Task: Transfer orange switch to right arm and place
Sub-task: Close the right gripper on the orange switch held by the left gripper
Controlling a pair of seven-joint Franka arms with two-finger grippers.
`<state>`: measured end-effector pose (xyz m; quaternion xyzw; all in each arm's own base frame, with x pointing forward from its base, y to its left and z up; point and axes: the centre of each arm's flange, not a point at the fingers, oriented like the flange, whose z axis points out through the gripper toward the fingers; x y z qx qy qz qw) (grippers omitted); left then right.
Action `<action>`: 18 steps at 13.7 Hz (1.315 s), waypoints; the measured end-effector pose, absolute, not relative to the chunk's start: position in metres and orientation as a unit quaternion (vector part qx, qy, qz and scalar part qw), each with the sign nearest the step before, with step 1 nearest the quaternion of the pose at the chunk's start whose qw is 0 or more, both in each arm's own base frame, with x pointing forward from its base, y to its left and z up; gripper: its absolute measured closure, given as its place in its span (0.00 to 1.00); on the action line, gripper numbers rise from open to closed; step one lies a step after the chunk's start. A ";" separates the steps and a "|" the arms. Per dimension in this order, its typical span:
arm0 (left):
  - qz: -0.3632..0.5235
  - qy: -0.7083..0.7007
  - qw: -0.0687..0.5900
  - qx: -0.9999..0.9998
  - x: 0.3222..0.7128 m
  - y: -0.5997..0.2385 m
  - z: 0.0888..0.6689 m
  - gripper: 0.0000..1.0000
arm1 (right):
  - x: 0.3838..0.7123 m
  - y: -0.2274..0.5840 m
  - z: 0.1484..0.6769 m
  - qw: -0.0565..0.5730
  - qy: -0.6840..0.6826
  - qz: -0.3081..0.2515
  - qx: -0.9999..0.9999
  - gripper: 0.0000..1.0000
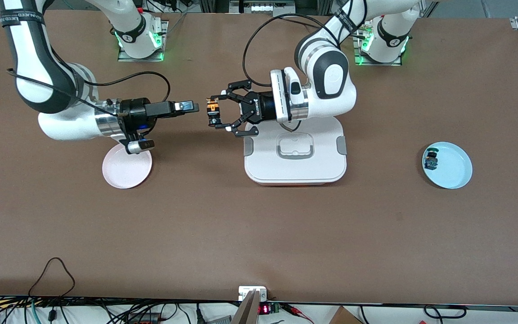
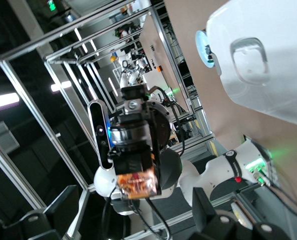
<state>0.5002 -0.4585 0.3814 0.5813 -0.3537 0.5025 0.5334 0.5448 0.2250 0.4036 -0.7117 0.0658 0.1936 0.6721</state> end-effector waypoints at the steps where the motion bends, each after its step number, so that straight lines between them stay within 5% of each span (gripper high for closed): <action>1: 0.500 -0.353 0.533 0.584 0.497 -0.462 0.380 0.28 | 0.543 0.232 0.401 0.675 0.051 0.187 -0.712 0.00; 18: 0.500 -0.351 0.532 0.586 0.496 -0.464 0.380 0.28 | 0.546 0.241 0.392 0.691 0.057 0.181 -0.697 0.10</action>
